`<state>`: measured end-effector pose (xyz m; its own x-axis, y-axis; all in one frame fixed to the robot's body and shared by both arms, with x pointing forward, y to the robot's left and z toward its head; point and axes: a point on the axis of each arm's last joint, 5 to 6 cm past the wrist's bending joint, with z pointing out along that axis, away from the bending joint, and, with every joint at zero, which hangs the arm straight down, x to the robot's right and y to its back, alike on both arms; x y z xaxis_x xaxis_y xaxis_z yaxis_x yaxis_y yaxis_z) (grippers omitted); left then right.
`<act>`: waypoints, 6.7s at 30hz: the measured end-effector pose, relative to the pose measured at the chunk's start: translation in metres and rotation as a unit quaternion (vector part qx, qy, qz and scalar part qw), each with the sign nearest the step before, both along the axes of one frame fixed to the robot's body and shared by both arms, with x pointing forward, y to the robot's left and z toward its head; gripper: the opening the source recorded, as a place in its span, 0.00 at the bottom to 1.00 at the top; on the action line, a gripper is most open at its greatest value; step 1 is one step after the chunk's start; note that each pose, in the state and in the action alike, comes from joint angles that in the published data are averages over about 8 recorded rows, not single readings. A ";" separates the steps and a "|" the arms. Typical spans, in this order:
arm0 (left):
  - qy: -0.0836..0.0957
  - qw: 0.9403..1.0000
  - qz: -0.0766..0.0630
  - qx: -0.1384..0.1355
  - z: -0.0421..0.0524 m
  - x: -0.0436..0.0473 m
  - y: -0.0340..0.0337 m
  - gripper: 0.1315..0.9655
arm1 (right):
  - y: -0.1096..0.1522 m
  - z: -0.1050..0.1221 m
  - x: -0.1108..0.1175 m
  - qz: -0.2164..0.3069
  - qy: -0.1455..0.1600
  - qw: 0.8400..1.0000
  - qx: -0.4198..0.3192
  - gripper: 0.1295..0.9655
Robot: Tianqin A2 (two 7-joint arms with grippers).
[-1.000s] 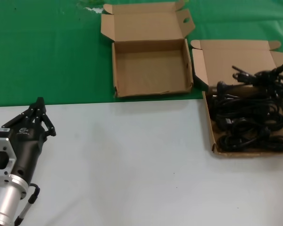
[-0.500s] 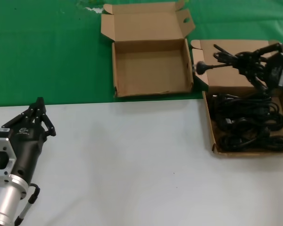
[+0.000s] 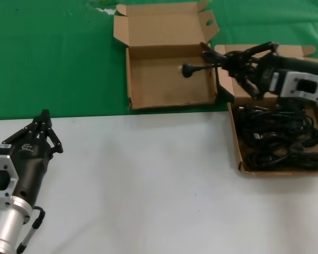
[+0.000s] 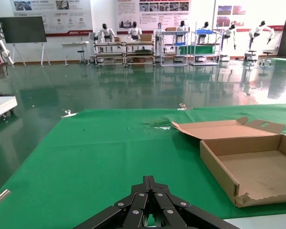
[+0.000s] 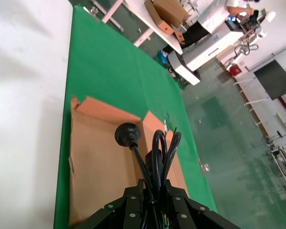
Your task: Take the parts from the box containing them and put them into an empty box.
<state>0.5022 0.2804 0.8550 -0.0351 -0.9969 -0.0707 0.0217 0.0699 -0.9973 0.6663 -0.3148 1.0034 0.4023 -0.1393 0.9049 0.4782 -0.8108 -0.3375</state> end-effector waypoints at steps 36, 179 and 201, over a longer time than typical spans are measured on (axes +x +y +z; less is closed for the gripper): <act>0.000 1.000 0.000 0.000 0.0000 0.0000 0.0000 0.01 | 0.115 -0.061 0.089 0.004 0.002 1.000 -0.009 0.10; 0.000 1.000 0.000 0.000 0.0000 0.0000 0.0000 1.00 | 0.035 -0.147 -0.150 -0.299 0.063 0.791 0.531 1.00; 0.000 1.000 0.000 0.000 0.0000 0.0000 0.0000 1.00 | 0.035 -0.147 -0.150 -0.299 0.063 0.790 0.532 1.00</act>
